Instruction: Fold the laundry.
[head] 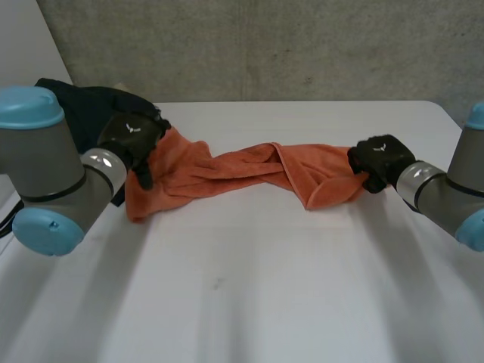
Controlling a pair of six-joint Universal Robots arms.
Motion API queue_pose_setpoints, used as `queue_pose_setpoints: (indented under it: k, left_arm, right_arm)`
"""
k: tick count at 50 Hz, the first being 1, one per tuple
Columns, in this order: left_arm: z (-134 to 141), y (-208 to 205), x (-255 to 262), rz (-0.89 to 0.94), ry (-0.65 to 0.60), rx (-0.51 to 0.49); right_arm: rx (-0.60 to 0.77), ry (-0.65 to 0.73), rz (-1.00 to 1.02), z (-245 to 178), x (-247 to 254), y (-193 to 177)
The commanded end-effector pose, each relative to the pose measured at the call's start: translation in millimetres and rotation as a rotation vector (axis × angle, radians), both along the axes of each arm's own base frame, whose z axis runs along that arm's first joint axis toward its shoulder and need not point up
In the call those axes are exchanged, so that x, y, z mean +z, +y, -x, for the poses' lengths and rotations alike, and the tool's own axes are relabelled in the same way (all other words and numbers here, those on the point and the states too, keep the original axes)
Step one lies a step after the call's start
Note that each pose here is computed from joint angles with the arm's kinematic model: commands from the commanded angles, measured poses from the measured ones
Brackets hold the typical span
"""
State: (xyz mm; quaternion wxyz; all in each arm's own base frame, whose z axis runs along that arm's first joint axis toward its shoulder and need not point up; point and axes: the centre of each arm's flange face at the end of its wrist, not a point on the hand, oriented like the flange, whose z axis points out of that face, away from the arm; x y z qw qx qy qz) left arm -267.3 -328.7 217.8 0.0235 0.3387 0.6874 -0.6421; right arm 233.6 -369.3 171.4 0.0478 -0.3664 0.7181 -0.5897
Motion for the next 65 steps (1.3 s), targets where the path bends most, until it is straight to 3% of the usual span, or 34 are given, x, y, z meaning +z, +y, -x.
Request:
queue_pose_setpoints:
  k: [1,13,21,30,32,35,41,44,48,57,65]
  left_arm:
    - [6.5,-19.9,14.7,0.052,0.044,-0.015]
    - [48.9,-53.4,10.9,-0.068,0.187,-0.23]
    - [88.6,-39.1,-9.1,-0.205,0.243,-0.374]
    - [108.4,-0.5,-17.0,-0.356,0.239,-0.507]
    - [107.0,-2.6,-10.5,-0.334,0.245,-0.506]
    - [99.5,-19.9,14.8,-0.238,0.307,-0.417]
    - [63.2,-55.9,106.7,0.103,0.555,-0.087]
    - [51.5,-43.8,148.5,0.221,0.59,-0.032]
    - [43.5,-10.5,184.6,0.285,0.561,-0.037]
    - [41.3,46.0,137.7,0.245,0.328,-0.012]
    - [75.2,79.9,14.2,0.02,0.141,-0.098]
  right_arm:
    - [0.037,-0.053,0.105,-13.8,66.3,23.8]
    - [0.227,-0.27,0.331,-46.0,191.2,91.1]
    - [0.382,-0.422,0.403,-54.7,248.6,135.6]
    - [0.31,-0.47,0.453,-43.9,256.5,100.4]
    - [0.283,-0.463,0.45,-42.3,251.8,91.1]
    - [0.23,-0.444,0.456,-39.1,243.1,73.8]
    - [0.106,-0.426,0.551,-32.0,242.8,40.8]
    - [0.054,-0.438,0.62,-30.1,244.9,27.3]
    - [0.009,-0.44,0.657,-26.2,238.1,14.7]
    - [-0.048,-0.367,0.471,-5.1,156.6,-6.4]
    - [-0.077,-0.275,0.191,6.2,31.8,-14.6]
